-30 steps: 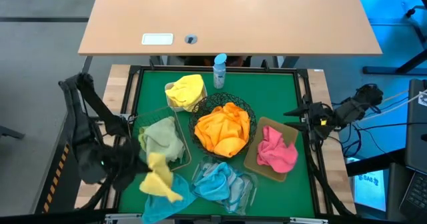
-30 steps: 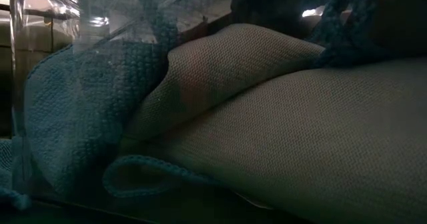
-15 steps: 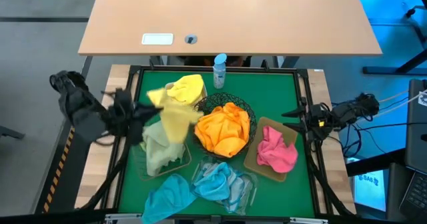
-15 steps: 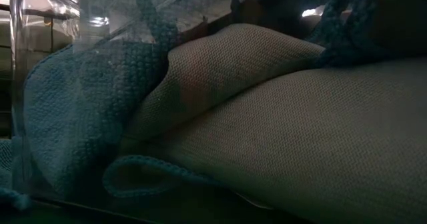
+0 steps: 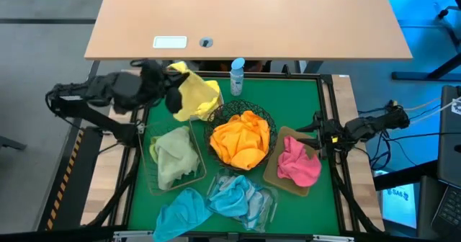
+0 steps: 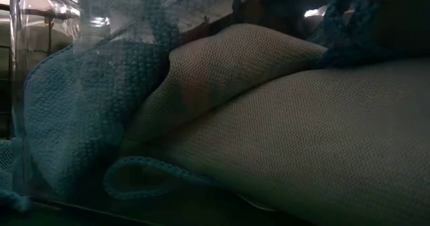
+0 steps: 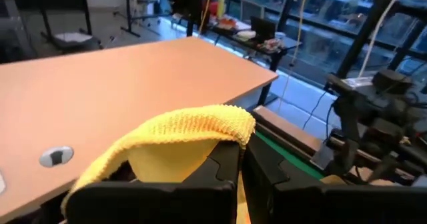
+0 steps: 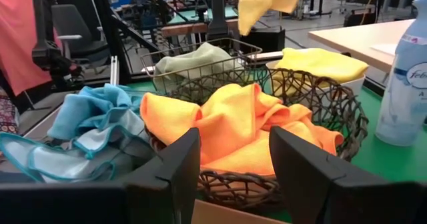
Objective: Sort microfiber towel by color & place in baskets
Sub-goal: Put the yellow towel into the white bin
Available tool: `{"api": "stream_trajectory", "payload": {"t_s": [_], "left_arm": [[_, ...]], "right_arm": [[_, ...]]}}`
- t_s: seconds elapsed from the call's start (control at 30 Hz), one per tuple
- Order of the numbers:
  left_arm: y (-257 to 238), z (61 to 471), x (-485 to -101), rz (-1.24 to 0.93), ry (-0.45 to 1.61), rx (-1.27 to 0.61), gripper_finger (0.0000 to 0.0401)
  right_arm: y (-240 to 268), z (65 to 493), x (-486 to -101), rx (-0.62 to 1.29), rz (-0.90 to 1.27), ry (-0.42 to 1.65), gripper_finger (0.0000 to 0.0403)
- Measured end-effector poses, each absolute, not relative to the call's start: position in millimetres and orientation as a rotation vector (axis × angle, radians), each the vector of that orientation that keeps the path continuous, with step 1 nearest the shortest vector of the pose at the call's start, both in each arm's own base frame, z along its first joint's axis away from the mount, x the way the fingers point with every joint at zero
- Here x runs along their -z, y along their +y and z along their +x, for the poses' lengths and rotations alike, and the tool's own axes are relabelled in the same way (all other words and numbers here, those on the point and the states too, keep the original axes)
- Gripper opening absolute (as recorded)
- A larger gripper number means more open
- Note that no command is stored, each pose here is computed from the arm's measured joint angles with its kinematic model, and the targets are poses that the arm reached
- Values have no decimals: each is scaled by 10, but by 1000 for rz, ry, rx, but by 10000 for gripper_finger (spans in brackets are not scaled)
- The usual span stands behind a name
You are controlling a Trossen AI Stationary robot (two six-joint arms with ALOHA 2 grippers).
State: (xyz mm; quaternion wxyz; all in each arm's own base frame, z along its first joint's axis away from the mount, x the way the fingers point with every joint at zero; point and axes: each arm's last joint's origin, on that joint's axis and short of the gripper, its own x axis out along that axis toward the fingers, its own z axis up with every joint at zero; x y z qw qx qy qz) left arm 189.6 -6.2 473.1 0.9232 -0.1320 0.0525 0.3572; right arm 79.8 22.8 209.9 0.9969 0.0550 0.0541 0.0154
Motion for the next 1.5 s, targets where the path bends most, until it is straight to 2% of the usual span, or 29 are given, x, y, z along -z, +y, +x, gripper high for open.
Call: {"api": "stream_trajectory", "payload": {"t_s": [0.27,0.6,0.77,1.1,1.37,1.5], "left_arm": [[302,2088,-4623,-249,200,-769,1],[612,2486,-4311,-145,398,-833,1],[733,2610,-4051,-111,590,-879,1],[866,2925,-3460,-78,950,-918,1],[988,3186,-2939,-48,1219,-869,1],[1079,3219,-2722,-101,1354,-828,1]], "right_arm": [[242,796,-2090,-75,108,121,179],[242,796,-2091,-76,106,120,179],[249,813,-2026,-75,100,136,179],[278,879,-1651,-56,145,245,179],[278,881,-1654,-56,149,241,179],[279,881,-1654,-56,149,242,179]]}}
